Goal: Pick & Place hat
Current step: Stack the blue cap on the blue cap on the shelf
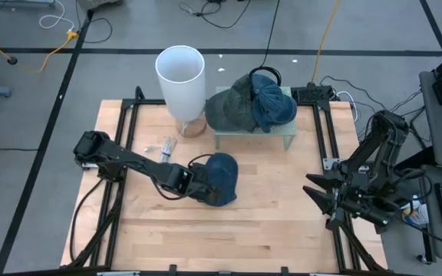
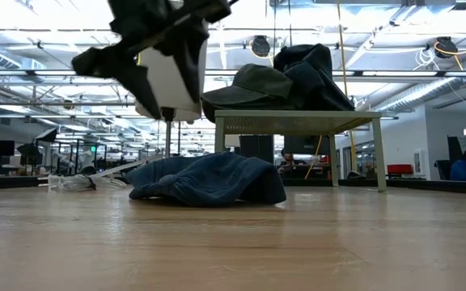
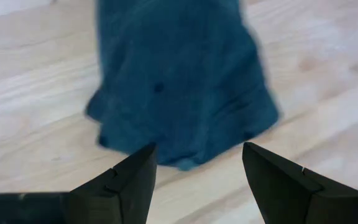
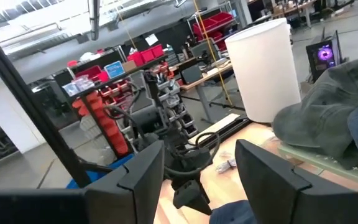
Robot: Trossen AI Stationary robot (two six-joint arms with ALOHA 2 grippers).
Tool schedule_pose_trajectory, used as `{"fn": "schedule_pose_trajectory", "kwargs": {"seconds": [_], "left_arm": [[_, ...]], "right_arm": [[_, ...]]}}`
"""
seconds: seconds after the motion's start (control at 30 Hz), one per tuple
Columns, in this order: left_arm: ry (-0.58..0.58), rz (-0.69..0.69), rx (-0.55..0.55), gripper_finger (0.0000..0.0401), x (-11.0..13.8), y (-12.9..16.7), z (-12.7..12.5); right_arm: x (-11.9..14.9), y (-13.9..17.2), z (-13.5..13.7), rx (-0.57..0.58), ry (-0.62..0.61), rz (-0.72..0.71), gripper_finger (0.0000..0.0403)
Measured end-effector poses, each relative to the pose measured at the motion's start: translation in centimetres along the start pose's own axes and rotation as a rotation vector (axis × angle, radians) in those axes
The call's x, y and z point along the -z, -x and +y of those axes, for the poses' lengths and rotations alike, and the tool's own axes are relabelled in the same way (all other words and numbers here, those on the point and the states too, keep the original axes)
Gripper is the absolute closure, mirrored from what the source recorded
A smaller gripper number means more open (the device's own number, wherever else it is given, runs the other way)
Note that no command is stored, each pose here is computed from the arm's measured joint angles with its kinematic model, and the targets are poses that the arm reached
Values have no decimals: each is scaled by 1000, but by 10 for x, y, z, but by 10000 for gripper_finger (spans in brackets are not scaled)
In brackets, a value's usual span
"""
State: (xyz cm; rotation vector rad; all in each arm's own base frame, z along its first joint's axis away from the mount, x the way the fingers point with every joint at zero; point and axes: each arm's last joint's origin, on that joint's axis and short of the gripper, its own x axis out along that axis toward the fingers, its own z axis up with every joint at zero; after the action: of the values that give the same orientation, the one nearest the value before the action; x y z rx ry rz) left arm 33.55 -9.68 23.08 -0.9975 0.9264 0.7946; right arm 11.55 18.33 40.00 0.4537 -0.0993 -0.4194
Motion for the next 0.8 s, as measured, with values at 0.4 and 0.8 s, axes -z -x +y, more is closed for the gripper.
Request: {"fn": "schedule_pose_trajectory", "kwargs": {"seconds": [0.4, 0.8], "left_arm": [[23, 1, -2, 160, 5, -18, 3], [5, 52, 3, 160, 23, -63, -6]], "right_arm": [[26, 5, -7, -21, -58, 12, 194], [51, 5, -20, -22, -125, 12, 191]]}}
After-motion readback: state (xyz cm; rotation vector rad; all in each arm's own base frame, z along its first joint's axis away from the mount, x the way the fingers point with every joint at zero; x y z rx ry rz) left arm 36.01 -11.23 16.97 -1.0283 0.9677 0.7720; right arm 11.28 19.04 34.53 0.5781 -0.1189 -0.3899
